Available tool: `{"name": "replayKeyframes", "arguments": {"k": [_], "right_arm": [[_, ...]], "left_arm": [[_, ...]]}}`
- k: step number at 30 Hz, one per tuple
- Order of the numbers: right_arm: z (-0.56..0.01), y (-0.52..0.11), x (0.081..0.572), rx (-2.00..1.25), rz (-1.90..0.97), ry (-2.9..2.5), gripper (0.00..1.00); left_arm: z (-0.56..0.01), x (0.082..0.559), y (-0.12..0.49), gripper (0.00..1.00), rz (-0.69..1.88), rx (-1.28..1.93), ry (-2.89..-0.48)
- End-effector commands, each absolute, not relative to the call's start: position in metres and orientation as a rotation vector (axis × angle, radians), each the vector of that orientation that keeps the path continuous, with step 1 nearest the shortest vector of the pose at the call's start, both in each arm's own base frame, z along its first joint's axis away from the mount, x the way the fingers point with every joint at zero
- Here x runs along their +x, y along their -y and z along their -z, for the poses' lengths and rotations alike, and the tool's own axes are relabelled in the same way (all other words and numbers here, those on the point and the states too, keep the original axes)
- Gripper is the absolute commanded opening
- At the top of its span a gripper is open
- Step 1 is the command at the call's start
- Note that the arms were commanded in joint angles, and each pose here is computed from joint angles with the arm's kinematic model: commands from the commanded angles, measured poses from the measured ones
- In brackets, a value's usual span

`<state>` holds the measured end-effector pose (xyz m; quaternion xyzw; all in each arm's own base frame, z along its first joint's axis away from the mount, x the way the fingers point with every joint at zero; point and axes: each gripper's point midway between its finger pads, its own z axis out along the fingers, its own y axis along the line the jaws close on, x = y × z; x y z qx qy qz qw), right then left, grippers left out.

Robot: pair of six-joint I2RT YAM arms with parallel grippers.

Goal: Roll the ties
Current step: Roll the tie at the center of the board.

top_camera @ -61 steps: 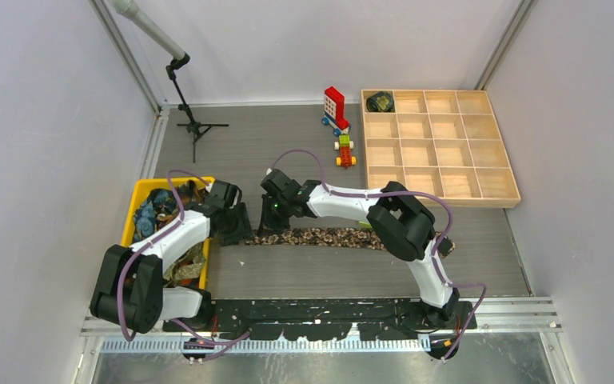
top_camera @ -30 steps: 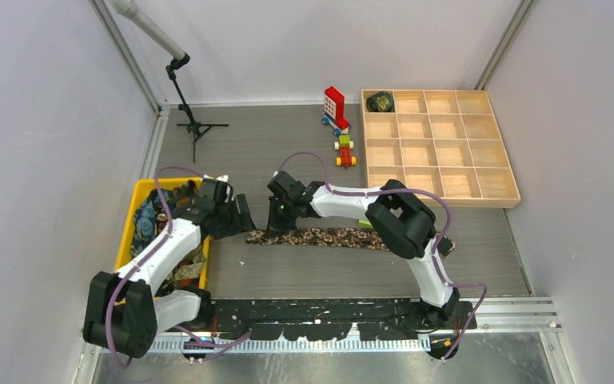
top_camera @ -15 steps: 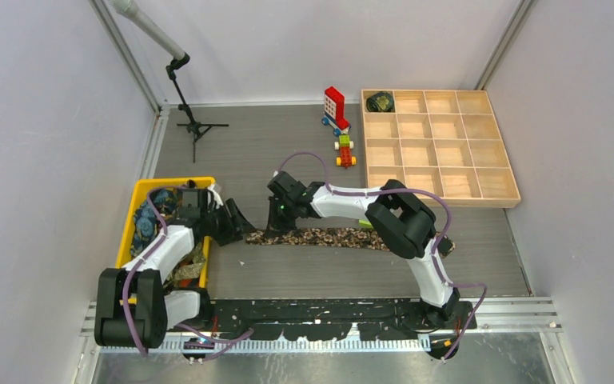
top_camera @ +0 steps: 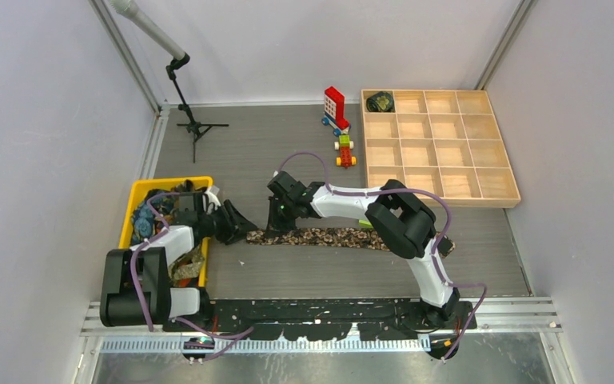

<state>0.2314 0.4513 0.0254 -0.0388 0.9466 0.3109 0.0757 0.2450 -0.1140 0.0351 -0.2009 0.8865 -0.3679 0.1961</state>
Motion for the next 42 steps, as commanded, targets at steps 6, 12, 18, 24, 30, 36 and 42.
{"name": "replayKeyframes", "arguments": {"k": [6,12,18,24,30,36,42], "right_arm": [[-0.004,-0.441,0.23,-0.102,-0.854,-2.876,0.09],[-0.007,-0.443,0.231,-0.102,-0.859,-2.868,0.09],[-0.01,-0.445,0.233,-0.103,-0.86,-2.863,0.09],[-0.012,-0.446,0.234,-0.104,-0.863,-2.86,0.09],[-0.014,-0.448,0.235,-0.107,-0.868,-2.855,0.09],[-0.015,-0.449,0.235,-0.112,-0.872,-2.855,0.09],[-0.014,-0.448,0.235,-0.113,-0.871,-2.857,0.09]], "left_arm": [[-0.04,0.246,0.115,0.37,1.089,-0.592,-2.446],[-0.048,0.244,0.115,0.34,1.083,-0.571,-2.433],[-0.048,0.238,0.113,0.3,1.067,-0.577,-2.446],[-0.045,0.235,0.114,0.24,1.072,-0.571,-2.461],[-0.045,0.235,0.115,0.29,1.068,-0.563,-2.461],[-0.042,0.233,0.118,0.37,1.049,-0.538,-2.474],[-0.041,0.233,0.122,0.3,1.045,-0.508,-2.485]]}}
